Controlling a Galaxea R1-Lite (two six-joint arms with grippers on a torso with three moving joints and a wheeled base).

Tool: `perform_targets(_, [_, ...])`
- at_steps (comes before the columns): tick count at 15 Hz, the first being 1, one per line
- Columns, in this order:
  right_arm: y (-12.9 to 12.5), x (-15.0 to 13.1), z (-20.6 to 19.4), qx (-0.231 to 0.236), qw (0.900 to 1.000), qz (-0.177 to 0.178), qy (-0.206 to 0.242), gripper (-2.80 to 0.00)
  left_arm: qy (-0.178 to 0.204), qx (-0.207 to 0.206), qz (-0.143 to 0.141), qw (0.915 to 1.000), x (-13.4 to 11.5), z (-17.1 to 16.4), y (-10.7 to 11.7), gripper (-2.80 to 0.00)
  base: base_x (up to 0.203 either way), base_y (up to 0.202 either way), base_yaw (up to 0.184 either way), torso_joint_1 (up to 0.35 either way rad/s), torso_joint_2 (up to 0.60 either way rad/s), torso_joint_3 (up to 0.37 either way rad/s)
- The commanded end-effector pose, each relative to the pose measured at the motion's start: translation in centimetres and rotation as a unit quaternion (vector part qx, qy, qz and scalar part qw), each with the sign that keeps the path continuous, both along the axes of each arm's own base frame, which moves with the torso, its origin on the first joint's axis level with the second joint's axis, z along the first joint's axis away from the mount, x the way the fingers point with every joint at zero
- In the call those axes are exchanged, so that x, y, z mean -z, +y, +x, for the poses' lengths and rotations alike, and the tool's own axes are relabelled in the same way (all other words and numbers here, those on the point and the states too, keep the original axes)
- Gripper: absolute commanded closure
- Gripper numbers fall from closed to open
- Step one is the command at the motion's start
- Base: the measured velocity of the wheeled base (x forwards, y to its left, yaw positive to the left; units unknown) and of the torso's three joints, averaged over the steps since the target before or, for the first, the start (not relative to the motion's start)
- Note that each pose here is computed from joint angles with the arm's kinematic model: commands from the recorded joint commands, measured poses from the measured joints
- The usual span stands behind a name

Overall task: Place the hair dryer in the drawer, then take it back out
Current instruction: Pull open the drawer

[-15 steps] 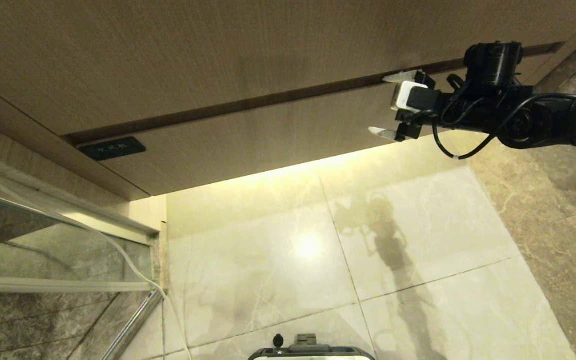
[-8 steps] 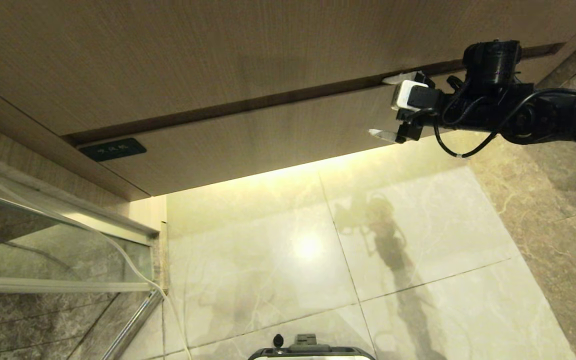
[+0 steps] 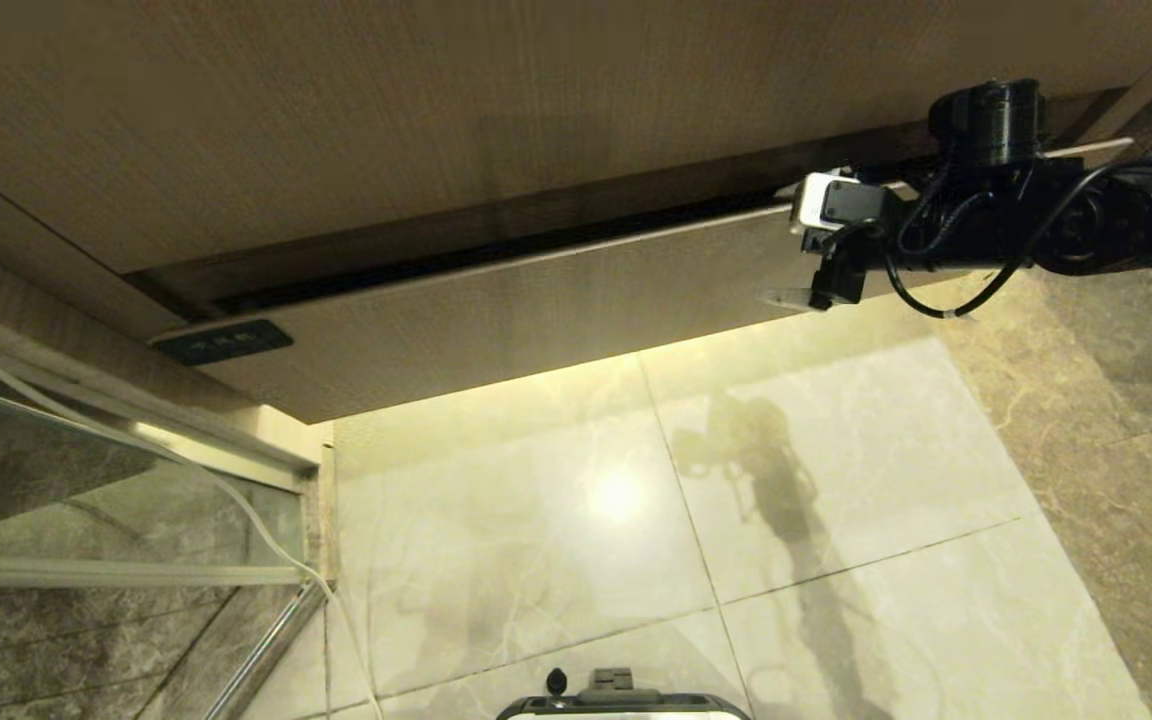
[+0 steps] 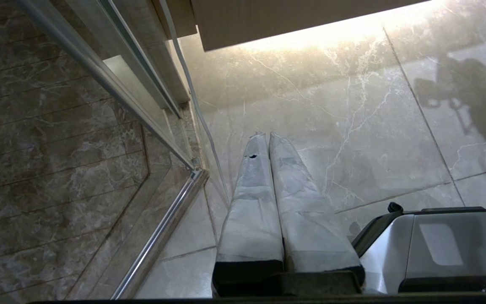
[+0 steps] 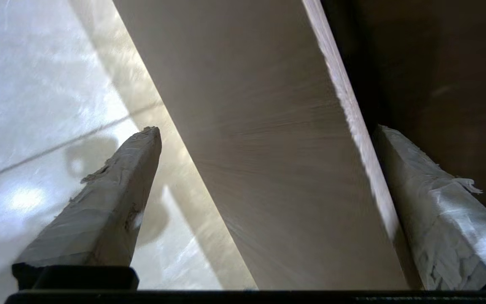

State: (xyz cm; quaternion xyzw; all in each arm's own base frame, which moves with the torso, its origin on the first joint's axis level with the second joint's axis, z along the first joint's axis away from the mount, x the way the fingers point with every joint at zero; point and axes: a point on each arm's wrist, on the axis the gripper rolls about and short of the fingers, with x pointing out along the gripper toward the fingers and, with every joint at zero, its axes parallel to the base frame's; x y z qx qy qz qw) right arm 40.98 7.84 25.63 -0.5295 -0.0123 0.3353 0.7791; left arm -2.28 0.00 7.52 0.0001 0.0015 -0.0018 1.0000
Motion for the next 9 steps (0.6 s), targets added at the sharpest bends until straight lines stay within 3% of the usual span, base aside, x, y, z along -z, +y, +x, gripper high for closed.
perform_targets(1, [0.0,-0.1,-0.2,0.003,1.0,-0.005,-0.003,-2.8,0.001,0.0,0.0,1.0,0.0,0.0,0.0,0.0,0.0,0.0,0.0,0.0,0.0,0.0])
perform_targets(6, [-0.4,-0.3,-2.0,0.021,0.999,-0.016,0.025,-2.8,0.001,0.0,0.0,1.0,0.0,0.0,0.0,0.0,0.0,0.0,0.0,0.0,0.0,0.0])
perform_targets(9, [-0.9,0.5,-4.6,0.03,0.994,-0.023,0.104,-2.8,0.001,0.0,0.0,1.0,0.0,0.0,0.0,0.0,0.0,0.0,0.0,0.0,0.0,0.0])
